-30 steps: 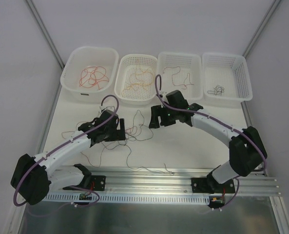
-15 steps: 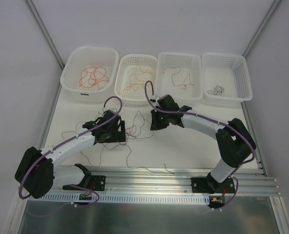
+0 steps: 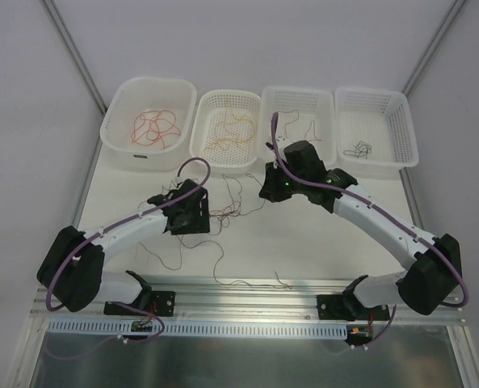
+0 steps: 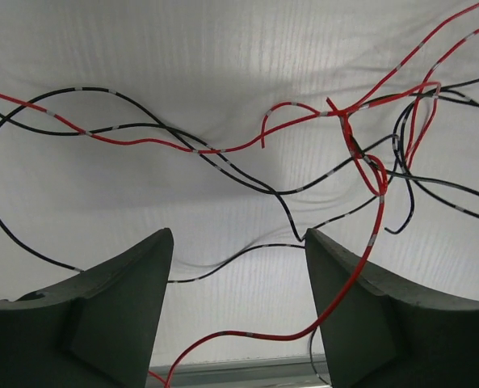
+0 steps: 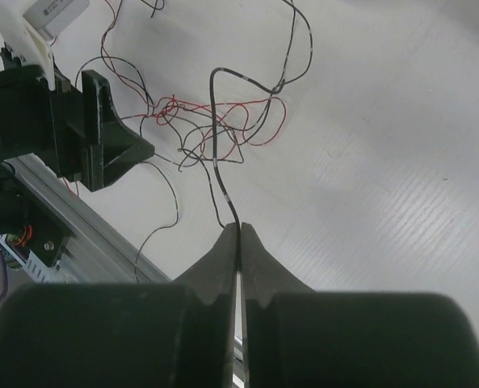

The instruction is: Untangle the cables

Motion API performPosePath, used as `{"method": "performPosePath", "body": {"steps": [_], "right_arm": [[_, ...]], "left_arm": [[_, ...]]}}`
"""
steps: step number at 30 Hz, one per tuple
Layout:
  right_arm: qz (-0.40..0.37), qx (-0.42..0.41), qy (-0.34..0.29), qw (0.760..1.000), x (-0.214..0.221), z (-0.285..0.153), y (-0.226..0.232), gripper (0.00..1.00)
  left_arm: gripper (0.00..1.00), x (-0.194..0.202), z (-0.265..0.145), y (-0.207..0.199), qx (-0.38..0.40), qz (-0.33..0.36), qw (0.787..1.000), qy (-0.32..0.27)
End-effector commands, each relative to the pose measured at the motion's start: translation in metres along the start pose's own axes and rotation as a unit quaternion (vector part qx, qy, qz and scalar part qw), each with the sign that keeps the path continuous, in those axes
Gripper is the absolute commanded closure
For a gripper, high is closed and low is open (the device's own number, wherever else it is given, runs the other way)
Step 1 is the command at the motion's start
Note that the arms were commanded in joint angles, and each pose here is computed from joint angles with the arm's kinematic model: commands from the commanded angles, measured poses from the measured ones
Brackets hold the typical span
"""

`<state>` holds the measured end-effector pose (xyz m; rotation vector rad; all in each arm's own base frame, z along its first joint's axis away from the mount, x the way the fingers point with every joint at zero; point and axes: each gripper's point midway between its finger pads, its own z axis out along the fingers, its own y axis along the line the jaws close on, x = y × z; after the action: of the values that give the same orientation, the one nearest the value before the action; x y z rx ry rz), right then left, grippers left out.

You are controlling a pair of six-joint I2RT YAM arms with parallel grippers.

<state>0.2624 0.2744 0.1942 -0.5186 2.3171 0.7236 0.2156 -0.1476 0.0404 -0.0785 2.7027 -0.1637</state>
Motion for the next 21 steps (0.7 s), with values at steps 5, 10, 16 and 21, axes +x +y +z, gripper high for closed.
{"method": "performPosePath", "body": {"steps": [5,10,16,21], "right_arm": [[-0.002,0.030,-0.014,0.999,-0.003,-0.043,-0.004,0.99],[-0.005,0.063,-0.045,0.997,-0.020,-0.102,-0.015,0.99],[0.002,0.129,-0.140,0.982,-0.058,-0.195,-0.038,0.99],[0.045,0.239,-0.241,0.940,-0.077,-0.269,-0.077,0.99]], "left_arm": [[0.63,-0.036,0.003,-0.021,0.011,-0.024,0.999,-0.034],[1.00,-0.047,0.007,0.000,-0.017,-0.043,0.998,-0.045],[1.00,-0.055,0.011,0.031,-0.032,-0.088,0.995,-0.039],[1.00,-0.061,0.005,0.068,-0.039,-0.147,0.987,-0.043]]}}
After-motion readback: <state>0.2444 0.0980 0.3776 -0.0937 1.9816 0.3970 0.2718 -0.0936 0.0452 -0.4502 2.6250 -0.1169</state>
